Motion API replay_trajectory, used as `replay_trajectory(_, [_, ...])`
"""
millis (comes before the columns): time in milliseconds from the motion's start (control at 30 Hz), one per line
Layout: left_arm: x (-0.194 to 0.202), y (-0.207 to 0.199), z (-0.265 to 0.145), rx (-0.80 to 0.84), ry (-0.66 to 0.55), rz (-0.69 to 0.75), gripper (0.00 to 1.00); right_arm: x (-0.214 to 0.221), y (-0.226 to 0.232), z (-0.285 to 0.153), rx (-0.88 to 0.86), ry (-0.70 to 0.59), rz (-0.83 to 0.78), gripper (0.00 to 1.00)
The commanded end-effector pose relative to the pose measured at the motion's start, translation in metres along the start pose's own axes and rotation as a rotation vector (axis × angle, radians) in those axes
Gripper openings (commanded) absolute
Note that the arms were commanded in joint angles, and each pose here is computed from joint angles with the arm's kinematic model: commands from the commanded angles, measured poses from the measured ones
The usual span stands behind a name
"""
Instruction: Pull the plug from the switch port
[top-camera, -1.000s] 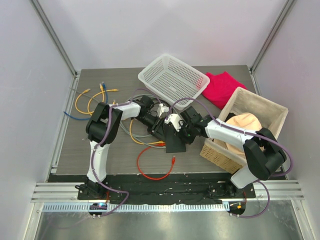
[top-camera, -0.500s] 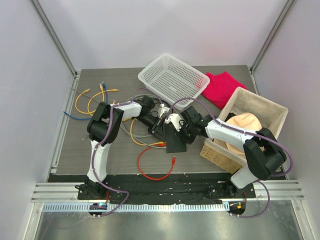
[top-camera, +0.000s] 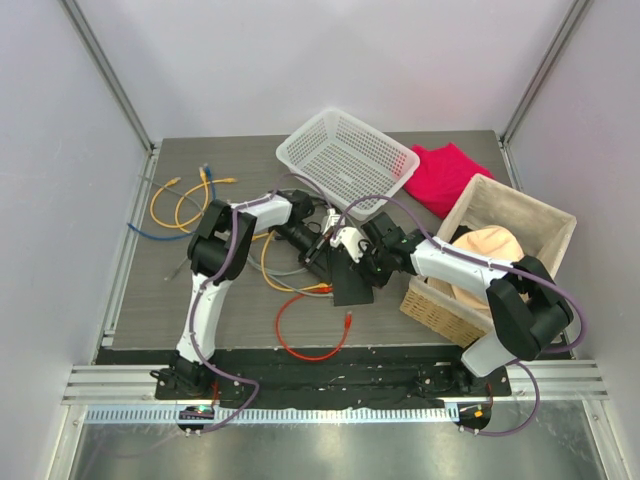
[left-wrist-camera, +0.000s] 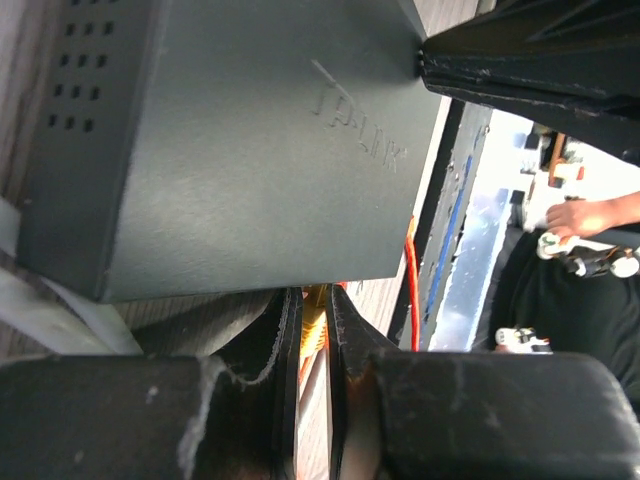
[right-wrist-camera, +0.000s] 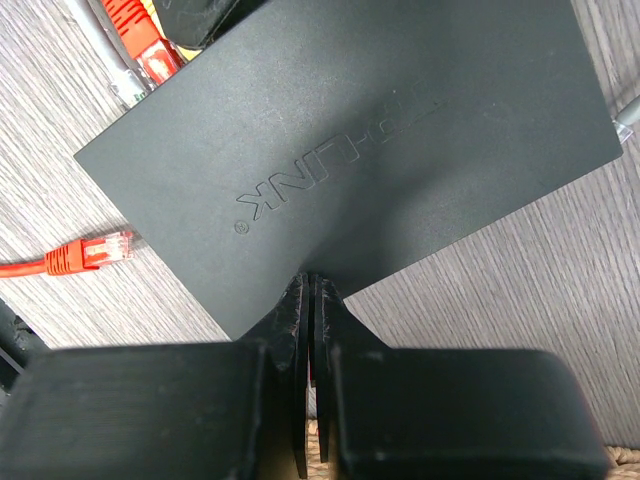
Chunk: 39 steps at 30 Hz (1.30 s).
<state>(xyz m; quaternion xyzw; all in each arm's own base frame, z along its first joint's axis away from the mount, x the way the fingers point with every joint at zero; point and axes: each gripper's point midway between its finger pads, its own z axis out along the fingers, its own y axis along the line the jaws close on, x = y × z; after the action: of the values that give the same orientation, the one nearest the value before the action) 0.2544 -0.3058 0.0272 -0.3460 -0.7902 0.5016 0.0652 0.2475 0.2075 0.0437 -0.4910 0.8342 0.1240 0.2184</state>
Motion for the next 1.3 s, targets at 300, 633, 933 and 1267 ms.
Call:
replay_trajectory(300, [0.022, 0.012, -0.002, -0.092, 0.127, 0.026, 0.00, 0.022, -0.003, 0.008, 0.008, 0.089, -0.007, 0.01])
replay_trajectory(633, [0.004, 0.020, -0.017, -0.138, 0.211, 0.107, 0.00, 0.023, -0.003, 0.006, 0.016, 0.086, -0.013, 0.01])
replay_trajectory(933, [0.028, 0.010, -0.007, -0.107, 0.173, 0.052, 0.00, 0.034, 0.002, 0.007, 0.003, 0.098, -0.005, 0.01])
replay_trajectory(1267, [-0.028, -0.022, -0.054, -0.222, 0.076, 0.289, 0.25, 0.023, -0.001, 0.009, 0.005, 0.084, -0.005, 0.01])
